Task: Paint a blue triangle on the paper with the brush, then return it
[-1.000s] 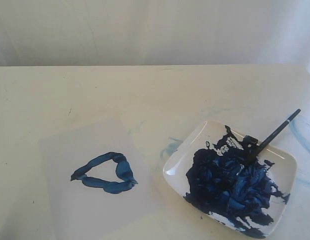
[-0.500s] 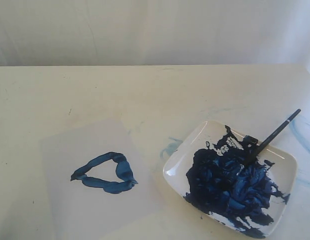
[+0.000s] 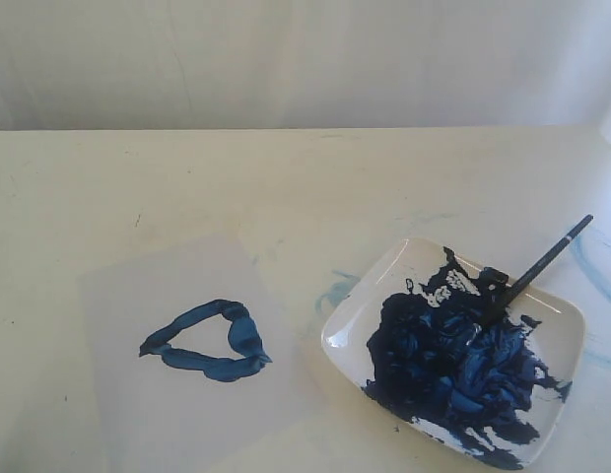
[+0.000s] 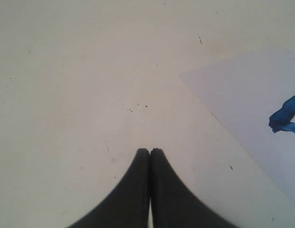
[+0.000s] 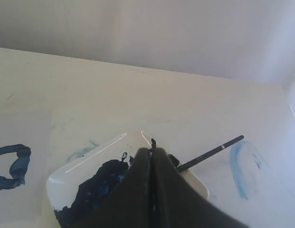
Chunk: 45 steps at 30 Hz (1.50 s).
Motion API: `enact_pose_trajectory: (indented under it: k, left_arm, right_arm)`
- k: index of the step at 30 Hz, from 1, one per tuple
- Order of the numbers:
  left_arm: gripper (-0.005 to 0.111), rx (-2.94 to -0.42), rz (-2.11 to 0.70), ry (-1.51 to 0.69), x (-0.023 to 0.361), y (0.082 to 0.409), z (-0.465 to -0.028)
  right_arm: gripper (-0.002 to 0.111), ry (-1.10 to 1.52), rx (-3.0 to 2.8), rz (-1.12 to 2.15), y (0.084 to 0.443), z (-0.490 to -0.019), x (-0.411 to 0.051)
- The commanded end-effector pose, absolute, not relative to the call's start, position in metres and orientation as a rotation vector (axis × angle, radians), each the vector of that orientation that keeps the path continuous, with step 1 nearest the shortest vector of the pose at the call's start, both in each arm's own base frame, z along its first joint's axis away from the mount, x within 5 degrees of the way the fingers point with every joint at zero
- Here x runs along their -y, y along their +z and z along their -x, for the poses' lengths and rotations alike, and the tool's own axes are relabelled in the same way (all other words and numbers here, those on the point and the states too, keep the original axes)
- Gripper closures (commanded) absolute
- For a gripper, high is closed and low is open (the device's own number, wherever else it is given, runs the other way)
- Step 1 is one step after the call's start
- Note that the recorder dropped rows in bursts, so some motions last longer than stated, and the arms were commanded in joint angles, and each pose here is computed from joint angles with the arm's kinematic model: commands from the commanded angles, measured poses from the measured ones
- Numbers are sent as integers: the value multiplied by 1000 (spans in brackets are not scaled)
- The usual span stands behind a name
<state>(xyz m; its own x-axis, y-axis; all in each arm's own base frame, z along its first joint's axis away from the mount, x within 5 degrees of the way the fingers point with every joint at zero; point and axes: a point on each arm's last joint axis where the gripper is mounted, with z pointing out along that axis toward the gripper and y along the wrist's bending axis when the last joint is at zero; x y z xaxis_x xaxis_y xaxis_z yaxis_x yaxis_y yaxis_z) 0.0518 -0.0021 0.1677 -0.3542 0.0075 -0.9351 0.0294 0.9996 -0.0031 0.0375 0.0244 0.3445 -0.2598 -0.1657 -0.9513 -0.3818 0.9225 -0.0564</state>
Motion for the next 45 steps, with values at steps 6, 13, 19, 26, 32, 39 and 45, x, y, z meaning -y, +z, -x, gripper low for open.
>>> enact_pose_trajectory:
  k: [6, 13, 19, 26, 32, 39, 45]
  left_arm:
    - [107, -1936, -18, -46, 3, 166, -51]
    - [107, -1936, -19, -44, 3, 166, -51]
    - [107, -1934, -19, -44, 3, 166, -52]
    - [107, -1934, -20, -42, 3, 166, -52]
    - [107, -1932, -21, -40, 3, 166, -52]
    - [107, -1932, -21, -40, 3, 166, -52]
    - [107, -1932, -21, -40, 3, 166, -52]
  right_arm:
    - [108, 213, -1844, 401, 288, -26, -22]
    - [108, 182, -1727, 320, 244, -35, -18]
    - [108, 123, -1610, 232, 213, -52, -14]
    - [108, 20, -1778, 361, 183, -52, -13]
    - [108, -13, -1762, 369, 185, -53, -12]
    - [108, 56, -1795, 89, 185, -54, -3]
    - [108, 16, -1794, 113, 185, -54, -3]
